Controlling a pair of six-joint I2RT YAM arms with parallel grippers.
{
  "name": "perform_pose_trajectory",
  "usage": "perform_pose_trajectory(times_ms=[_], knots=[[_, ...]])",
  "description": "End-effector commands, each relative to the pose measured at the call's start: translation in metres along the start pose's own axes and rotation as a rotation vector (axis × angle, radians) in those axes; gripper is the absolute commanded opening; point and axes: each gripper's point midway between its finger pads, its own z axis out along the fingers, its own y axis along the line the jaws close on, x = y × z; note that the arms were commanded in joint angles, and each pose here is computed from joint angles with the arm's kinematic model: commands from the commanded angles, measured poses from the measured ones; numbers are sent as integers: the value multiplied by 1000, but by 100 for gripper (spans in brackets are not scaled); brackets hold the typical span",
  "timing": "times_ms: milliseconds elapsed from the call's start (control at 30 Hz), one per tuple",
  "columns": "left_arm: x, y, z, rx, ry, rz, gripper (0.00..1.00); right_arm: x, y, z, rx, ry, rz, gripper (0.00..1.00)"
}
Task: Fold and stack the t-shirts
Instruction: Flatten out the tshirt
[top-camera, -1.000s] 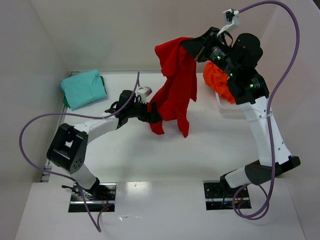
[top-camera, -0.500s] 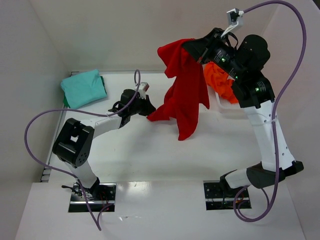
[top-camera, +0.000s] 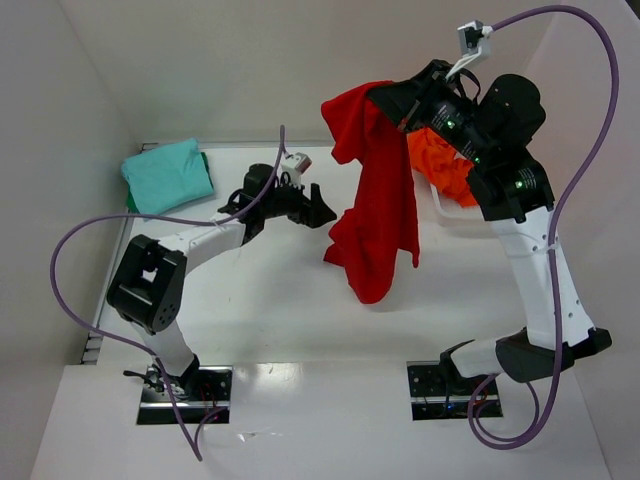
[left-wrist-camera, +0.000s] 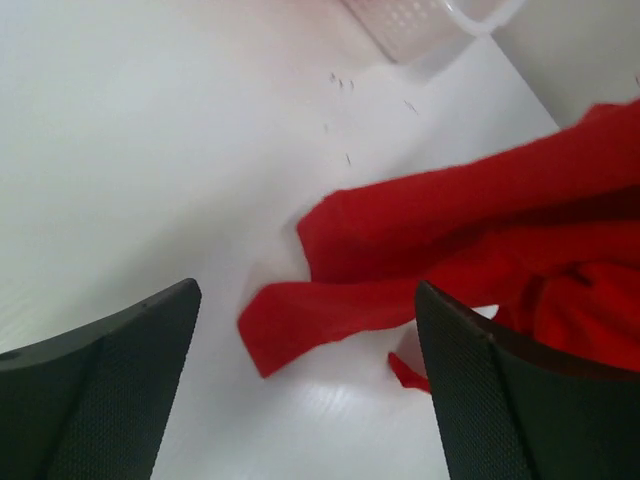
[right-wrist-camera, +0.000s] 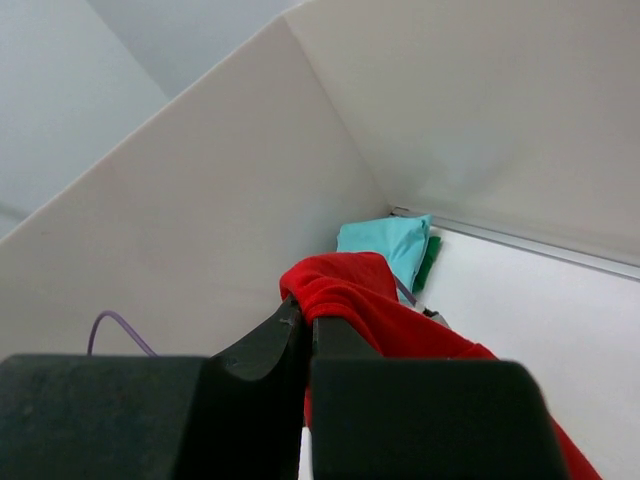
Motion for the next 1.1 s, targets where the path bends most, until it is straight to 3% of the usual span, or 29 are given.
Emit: perform_pose_trajectory(times_ms=[0, 233, 300, 333, 433, 500, 567, 733, 833, 967, 1067], knots=[[20, -26, 2, 140, 76, 75, 97, -20, 20, -13, -42, -68, -27, 0], [71, -62, 34, 336, 232, 112, 100, -19, 21, -13, -50, -63, -27, 0], [76, -70, 46, 349, 239, 126, 77, -19, 21, -13, -50, -63, -27, 0], [73, -64, 49, 308, 224, 115, 46, -19, 21, -13, -50, -63, -27, 0], [54, -48, 47, 141, 153, 73, 0, -21, 17, -16, -19, -73, -46, 0], [34, -25, 39, 0, 77, 53, 0, -24, 14, -20, 5, -85, -55, 0], [-25, 21, -10, -301, -87, -10, 0, -26, 2, -27, 79, -109, -71, 0], [-124, 39, -119, -603, -322, 62, 0, -32, -8, -38, 153, -140, -99, 0], [-204, 13, -202, -668, -541, 117, 0, -26, -16, -43, 189, -139, -94, 0], [-252, -23, -285, -718, -741, 184, 0, -21, -18, -50, 195, -147, -85, 0], [-270, -44, -323, -757, -836, 205, 0, -19, -17, -53, 195, -145, -85, 0]])
